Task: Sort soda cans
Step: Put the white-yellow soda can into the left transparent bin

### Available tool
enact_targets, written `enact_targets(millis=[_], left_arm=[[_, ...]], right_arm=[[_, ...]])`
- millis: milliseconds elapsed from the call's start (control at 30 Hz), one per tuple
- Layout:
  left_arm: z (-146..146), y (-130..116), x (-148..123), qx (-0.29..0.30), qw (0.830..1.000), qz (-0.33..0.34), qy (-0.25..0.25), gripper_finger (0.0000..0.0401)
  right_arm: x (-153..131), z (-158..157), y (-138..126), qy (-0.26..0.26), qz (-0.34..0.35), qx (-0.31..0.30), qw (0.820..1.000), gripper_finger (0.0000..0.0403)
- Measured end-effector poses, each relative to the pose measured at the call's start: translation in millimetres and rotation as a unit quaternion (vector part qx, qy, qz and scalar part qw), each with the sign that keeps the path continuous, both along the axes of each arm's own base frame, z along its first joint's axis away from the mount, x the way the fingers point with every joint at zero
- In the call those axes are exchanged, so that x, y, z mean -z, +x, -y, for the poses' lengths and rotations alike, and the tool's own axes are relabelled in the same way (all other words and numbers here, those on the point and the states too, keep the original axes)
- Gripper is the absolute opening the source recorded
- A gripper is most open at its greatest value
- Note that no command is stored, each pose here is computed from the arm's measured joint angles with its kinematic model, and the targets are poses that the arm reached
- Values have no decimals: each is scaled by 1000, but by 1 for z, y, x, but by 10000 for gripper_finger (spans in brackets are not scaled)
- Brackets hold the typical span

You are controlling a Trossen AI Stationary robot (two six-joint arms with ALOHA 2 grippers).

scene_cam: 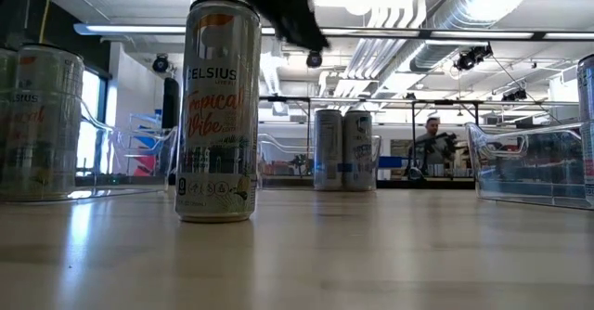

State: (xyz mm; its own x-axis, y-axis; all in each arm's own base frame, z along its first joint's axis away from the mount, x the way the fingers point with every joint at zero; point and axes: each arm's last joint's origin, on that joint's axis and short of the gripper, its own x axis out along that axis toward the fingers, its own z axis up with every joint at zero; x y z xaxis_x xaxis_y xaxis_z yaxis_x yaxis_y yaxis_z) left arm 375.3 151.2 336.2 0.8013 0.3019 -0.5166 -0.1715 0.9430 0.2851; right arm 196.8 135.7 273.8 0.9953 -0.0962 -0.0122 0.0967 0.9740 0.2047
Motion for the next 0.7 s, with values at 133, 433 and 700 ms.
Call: enact_targets(millis=[133, 433, 700], left_arm=[[75, -25, -40, 48, 998, -13, 36, 317], [245, -87, -5, 116, 992, -9, 45, 317], [299, -116, 75, 123, 990, -10, -71, 316]], right_arm=[[8, 4, 10, 18, -11, 17, 1000, 299], [41, 8, 43, 16, -54, -28, 998, 299], [41, 8, 44, -11, -51, -22, 998, 299]])
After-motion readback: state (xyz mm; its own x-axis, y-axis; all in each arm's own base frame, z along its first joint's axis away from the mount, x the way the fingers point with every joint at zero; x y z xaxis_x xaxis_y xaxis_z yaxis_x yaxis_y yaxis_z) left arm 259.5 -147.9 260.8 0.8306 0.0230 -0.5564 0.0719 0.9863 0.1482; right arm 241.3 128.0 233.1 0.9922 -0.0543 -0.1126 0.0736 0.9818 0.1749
